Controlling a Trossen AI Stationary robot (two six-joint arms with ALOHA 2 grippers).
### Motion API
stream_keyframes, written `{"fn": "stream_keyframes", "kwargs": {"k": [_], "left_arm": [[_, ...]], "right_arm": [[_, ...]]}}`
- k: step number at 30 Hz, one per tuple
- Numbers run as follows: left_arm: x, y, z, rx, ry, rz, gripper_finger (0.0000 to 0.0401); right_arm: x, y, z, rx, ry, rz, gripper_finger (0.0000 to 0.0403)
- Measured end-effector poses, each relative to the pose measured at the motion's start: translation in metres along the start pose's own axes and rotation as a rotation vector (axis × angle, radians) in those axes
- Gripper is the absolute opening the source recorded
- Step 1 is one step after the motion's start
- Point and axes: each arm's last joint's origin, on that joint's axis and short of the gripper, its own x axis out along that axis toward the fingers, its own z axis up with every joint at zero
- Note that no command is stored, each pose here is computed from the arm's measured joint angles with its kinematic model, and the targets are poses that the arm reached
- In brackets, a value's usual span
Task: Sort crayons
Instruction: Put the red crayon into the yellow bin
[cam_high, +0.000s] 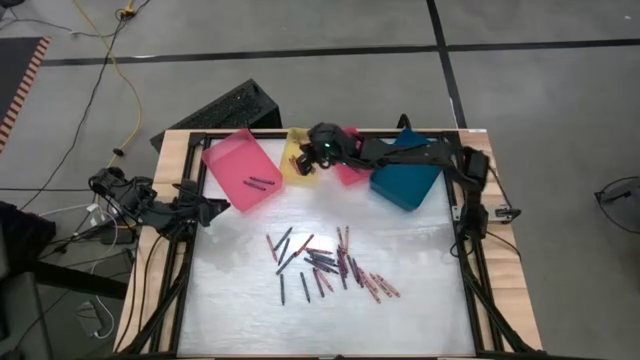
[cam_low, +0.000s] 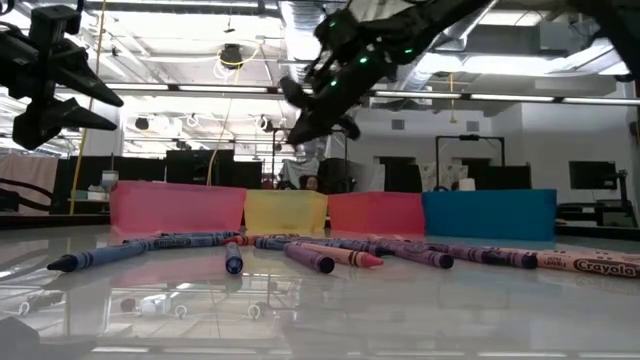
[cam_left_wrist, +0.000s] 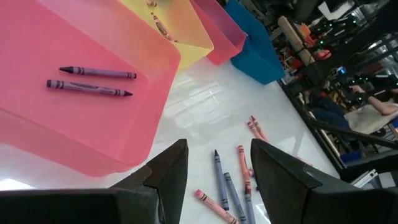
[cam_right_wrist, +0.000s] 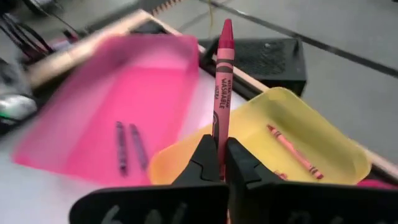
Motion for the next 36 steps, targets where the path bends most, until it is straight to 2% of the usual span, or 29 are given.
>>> {"fn": "stream_keyframes", "kwargs": {"k": [4,10,16,21,28,36], "left_arm": [[0.0,0.0,0.0,-0.001,0.0,0.001,0.0165],[0.0,0.0,0.0,-0.001,0.0,0.001,0.0165],[0.0,0.0,0.0,0.0,0.001,0.0,0.0165],[0.0,0.0,0.0,0.001,0.001,0.0,0.0165],[0.0,0.0,0.0,0.002,0.001,0.002,0.0165],[0.0,0.0,0.0,0.004,0.002,0.002,0.0165]], "right_arm": [[0.024,0.002,0.002,-0.065,0.089,-0.041,0.0002],[0.053,0.001,-0.004,-0.089,0.216,-0.092,0.0002],[0.072,-0.002,-0.018,-0.014,0.309,-0.143,0.0002],[0.076,-0.007,-0.028,0.002,0.378,-0.177,0.0002],[0.076,-0.009,-0.026,0.005,0.377,-0.181,0.0007],[0.076,-0.01,-0.027,0.005,0.383,-0.184,0.0059]]}}
